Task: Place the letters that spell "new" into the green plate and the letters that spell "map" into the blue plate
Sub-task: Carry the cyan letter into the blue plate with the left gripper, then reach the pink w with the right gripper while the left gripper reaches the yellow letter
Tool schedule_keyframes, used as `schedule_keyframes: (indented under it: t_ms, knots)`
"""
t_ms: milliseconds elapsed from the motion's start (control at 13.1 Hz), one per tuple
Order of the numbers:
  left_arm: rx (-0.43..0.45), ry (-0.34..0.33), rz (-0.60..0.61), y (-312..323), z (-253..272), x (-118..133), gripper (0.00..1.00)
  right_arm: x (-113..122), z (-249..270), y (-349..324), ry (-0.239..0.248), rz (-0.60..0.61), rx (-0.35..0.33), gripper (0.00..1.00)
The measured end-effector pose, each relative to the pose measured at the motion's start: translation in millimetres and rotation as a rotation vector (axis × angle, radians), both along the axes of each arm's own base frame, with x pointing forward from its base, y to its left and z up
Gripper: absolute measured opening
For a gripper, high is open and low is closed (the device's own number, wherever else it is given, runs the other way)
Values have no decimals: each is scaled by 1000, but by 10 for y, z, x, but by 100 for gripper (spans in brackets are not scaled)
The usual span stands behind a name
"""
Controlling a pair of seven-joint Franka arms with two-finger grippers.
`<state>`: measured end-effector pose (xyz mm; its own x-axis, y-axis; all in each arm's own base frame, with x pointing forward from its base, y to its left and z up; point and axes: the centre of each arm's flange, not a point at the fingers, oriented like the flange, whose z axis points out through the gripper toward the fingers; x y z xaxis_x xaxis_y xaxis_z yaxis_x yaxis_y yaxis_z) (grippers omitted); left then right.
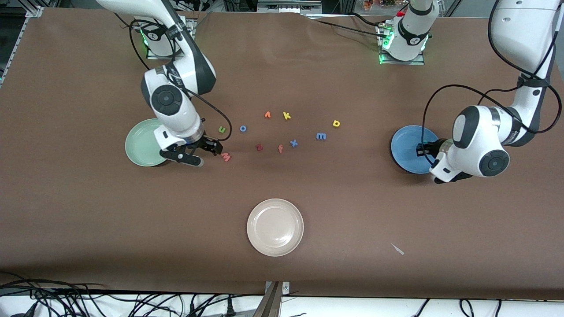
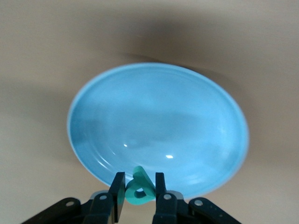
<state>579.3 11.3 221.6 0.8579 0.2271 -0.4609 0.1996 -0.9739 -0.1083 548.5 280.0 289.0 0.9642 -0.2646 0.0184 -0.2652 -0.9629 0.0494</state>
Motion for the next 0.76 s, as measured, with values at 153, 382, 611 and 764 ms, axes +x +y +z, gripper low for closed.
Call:
schedule_keyframes:
  t_ms: [153, 382, 611, 764]
  knots:
    - [-2, 3, -6, 123, -235, -3, 30, -3, -97, 188, -1, -35, -5, 100]
    - [-13, 13, -13, 116, -410, -19, 37, -7, -210, 386, -17, -62, -1, 100]
    - [-22, -11, -32, -12, -222, 66, 67, -25, -313, 493, -41, -103, 13, 100]
    - [-47, -40, -40, -403, 96, 120, 89, -70, -395, 600, -54, -126, 21, 100]
